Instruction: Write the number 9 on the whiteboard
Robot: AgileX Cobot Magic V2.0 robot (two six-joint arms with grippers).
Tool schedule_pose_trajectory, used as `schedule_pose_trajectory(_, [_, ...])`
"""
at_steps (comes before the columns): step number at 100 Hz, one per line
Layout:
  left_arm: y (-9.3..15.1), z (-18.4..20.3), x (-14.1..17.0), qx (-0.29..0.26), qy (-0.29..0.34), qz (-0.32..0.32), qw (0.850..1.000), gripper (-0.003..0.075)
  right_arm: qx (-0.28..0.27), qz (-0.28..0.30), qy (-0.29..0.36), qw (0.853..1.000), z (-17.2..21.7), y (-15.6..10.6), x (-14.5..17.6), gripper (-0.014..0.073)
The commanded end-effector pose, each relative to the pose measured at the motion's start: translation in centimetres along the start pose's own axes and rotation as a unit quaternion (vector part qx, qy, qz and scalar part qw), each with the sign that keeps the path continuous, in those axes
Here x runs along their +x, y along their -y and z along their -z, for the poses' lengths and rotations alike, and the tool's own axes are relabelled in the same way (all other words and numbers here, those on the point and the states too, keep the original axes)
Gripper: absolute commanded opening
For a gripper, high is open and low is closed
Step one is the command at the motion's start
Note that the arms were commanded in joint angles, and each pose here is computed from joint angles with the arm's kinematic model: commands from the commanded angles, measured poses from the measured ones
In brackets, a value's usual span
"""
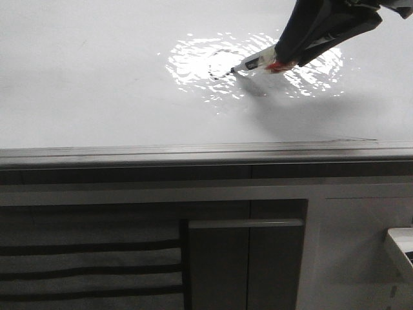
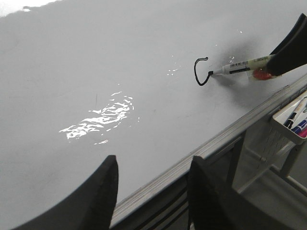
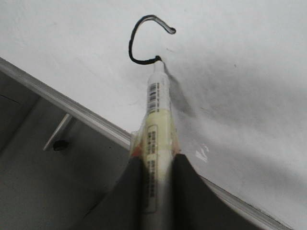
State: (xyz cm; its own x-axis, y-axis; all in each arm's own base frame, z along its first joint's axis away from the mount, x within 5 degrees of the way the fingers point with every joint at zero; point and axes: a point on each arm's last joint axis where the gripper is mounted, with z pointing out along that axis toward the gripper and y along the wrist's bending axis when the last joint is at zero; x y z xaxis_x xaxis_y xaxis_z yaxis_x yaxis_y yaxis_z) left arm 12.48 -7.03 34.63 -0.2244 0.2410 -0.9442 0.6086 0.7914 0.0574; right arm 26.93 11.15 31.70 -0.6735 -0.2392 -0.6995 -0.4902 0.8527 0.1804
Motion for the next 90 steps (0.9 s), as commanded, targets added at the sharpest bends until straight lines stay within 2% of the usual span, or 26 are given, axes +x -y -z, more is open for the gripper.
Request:
schedule_pose_trajectory(1, [-0.3, 0.5, -1.3, -0.019, 0.042, 0.016, 0.999, 0.0316, 0.028, 0.01, 0.068, 0.997, 1.7, 0.5, -1.8, -0.0046])
schedule_pose_trajectory(56, [-0.3, 0.5, -1.3, -0.019, 0.042, 0.016, 0.999, 0.0315, 0.036, 0.015, 0.106, 0.994, 2.6, 0.4, -3.2, -0.0046])
schedule_pose_trajectory(90, [-0.3, 0.5, -1.3, -0.019, 0.042, 0.016, 0.999, 0.0315, 0.022, 0.007, 0.067, 0.997, 1.7, 0.3, -1.9, -0.0046])
